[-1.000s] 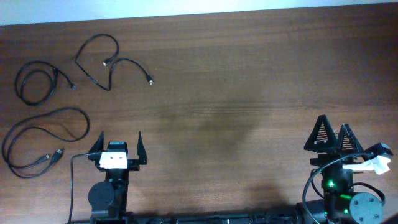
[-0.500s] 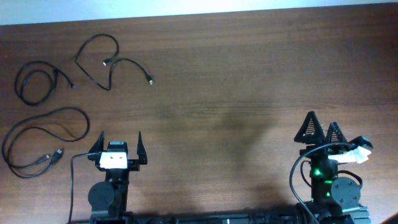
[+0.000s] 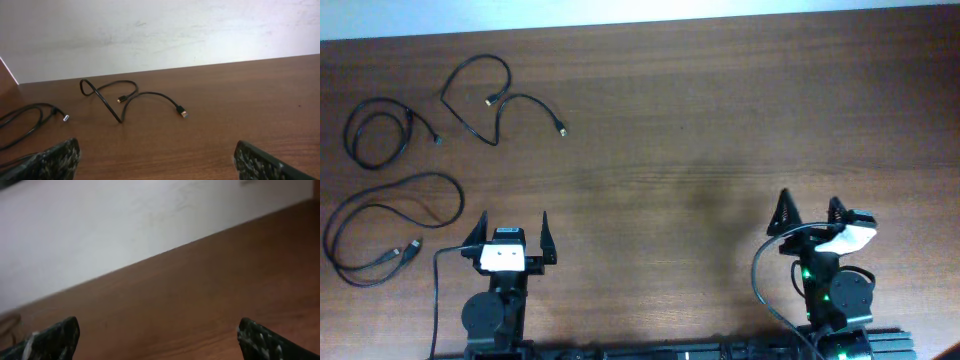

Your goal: Untangle cables

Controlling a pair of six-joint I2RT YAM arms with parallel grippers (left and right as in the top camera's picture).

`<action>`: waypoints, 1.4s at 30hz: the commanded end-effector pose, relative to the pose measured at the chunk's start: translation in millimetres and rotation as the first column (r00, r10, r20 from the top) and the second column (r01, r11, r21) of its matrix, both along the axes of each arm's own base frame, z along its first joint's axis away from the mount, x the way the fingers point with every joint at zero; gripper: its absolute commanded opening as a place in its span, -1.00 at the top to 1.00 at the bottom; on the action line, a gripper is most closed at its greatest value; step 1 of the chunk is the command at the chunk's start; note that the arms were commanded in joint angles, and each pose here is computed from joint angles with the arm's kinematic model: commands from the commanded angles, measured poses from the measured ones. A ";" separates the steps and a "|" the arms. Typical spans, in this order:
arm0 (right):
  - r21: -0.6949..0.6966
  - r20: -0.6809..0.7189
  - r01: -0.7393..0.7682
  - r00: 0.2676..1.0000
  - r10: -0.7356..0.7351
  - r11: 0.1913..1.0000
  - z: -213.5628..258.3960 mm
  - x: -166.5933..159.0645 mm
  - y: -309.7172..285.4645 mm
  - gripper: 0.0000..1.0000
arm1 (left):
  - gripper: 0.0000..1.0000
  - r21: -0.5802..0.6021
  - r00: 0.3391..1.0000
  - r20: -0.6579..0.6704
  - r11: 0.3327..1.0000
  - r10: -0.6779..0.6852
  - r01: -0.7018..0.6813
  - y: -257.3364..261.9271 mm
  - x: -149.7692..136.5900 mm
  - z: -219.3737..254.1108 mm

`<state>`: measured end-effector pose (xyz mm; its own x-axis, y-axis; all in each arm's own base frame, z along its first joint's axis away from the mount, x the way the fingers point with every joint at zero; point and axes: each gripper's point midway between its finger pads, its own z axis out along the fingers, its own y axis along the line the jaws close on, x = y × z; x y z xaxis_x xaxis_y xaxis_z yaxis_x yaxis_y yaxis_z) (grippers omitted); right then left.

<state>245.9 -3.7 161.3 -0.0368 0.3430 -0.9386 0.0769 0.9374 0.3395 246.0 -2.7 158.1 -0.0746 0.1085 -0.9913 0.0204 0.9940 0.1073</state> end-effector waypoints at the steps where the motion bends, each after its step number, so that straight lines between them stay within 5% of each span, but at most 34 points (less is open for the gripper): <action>1: -0.094 -0.019 -0.057 0.998 0.055 0.994 -4.5 0.0 7.1 -0.97 | -0.98 -0.011 1.000 -0.001 1.000 -0.011 0.011 -1.8 -0.2 -1.3; 6: -0.234 -0.036 -0.108 0.994 0.103 0.966 -6.3 -0.2 13.7 -0.97 | -0.97 -0.011 1.000 -0.001 1.000 -0.011 0.011 -1.8 -0.2 -1.3; 36: -0.233 -0.035 -0.084 0.996 0.078 0.969 -6.1 0.0 6.6 -0.97 | -0.97 -0.011 1.000 -0.002 1.000 -0.011 0.011 -1.8 -0.2 -1.4; 42: -0.379 -0.046 -0.134 0.991 0.126 0.916 -6.0 -0.3 15.8 -0.97 | -0.97 -0.011 1.000 -0.001 1.000 -0.011 0.011 -1.8 -0.2 -1.3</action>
